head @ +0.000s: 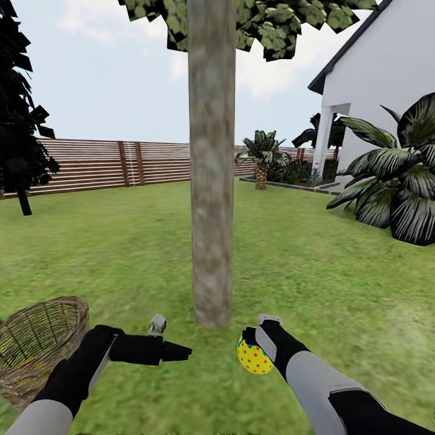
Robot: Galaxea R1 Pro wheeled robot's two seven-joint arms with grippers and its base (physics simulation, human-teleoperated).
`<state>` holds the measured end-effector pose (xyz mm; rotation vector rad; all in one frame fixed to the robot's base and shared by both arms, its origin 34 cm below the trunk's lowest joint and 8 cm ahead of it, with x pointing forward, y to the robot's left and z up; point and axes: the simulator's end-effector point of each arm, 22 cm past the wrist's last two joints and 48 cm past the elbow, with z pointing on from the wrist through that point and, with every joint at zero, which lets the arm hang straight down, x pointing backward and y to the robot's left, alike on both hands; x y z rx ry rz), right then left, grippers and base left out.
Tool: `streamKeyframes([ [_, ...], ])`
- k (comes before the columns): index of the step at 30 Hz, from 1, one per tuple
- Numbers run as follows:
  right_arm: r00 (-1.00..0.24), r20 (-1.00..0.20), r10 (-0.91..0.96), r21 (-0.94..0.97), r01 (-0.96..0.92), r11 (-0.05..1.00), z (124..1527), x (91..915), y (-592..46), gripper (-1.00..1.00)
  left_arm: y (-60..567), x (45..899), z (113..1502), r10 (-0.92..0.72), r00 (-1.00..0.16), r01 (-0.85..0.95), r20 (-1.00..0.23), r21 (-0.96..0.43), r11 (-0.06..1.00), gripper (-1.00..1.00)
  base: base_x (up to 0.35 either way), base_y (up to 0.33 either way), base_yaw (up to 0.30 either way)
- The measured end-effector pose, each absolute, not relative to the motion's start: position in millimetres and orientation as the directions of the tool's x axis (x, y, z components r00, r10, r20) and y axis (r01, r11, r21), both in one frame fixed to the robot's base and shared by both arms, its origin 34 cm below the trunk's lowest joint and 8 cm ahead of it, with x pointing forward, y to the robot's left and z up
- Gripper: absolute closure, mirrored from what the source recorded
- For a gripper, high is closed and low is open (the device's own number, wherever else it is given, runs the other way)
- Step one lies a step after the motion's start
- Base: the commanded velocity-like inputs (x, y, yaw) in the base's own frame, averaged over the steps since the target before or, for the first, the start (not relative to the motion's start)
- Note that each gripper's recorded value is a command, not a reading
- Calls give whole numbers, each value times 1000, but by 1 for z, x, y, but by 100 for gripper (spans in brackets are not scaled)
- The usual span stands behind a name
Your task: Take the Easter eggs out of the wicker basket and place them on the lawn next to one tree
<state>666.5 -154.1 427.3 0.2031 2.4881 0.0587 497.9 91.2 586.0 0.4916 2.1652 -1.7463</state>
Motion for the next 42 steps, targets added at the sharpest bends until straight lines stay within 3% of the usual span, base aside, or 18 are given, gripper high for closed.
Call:
streamKeyframes([
  [42, -860, -481, 170, 72, 154, 985, 327, 650, -155, 100, 90, 504, 509, 69, -952, 306, -298, -933, 192, -100, 0, 0, 0],
])
